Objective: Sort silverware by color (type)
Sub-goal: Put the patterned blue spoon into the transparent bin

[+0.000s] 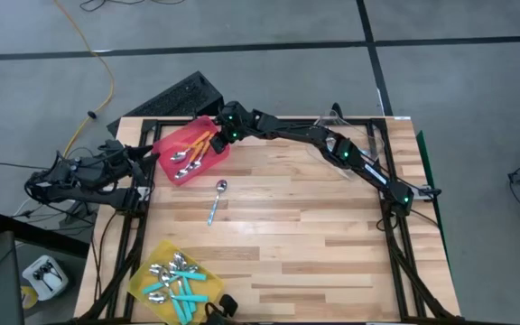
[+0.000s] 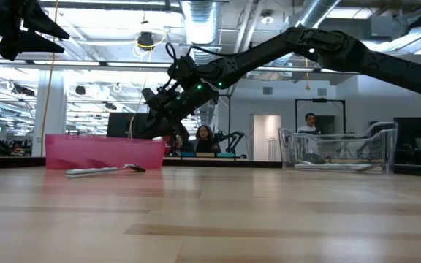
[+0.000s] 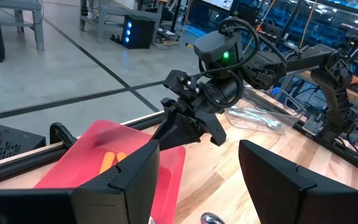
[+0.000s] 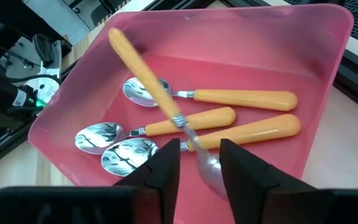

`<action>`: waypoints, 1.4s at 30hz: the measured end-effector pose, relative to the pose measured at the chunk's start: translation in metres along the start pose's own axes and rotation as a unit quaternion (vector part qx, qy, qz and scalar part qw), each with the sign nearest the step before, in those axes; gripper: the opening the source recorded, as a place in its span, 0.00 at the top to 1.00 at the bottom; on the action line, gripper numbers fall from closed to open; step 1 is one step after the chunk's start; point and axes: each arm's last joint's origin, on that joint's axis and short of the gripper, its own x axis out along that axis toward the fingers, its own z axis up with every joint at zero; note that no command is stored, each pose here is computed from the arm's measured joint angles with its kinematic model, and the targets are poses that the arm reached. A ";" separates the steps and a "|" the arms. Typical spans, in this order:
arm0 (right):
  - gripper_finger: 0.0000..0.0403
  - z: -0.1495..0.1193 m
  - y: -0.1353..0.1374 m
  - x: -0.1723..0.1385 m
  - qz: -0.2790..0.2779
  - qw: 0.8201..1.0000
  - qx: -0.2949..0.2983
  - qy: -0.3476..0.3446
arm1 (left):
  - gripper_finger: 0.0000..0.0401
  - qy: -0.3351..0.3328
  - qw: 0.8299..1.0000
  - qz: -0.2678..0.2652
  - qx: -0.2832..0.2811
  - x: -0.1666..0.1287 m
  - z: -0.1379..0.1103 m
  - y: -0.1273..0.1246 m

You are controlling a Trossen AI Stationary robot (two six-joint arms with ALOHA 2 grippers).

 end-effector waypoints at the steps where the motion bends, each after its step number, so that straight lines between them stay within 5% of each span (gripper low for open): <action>1: 0.65 0.000 0.000 0.000 0.000 1.000 0.000 0.000 | 0.49 0.000 1.000 0.000 0.000 0.000 0.000 0.000; 9: 0.64 0.020 0.010 -0.016 0.029 0.999 -0.030 -0.027 | 0.49 0.000 1.000 0.000 0.000 0.000 0.000 0.000; 14: 0.64 0.046 0.038 -0.049 0.052 0.994 -0.081 -0.055 | 0.49 0.000 1.000 0.000 0.000 0.000 0.000 0.000; 24: 0.64 0.051 0.119 -0.097 0.091 0.978 -0.183 -0.030 | 0.49 0.000 1.000 0.000 0.000 0.000 0.000 0.000; 36: 0.64 -0.013 0.217 -0.107 0.150 0.907 -0.388 0.070 | 0.49 0.000 1.000 0.000 0.000 0.000 0.000 0.000; 42: 0.60 -0.057 0.246 -0.089 0.085 0.857 -0.498 0.103 | 0.49 0.000 1.000 0.000 0.000 0.000 0.000 0.000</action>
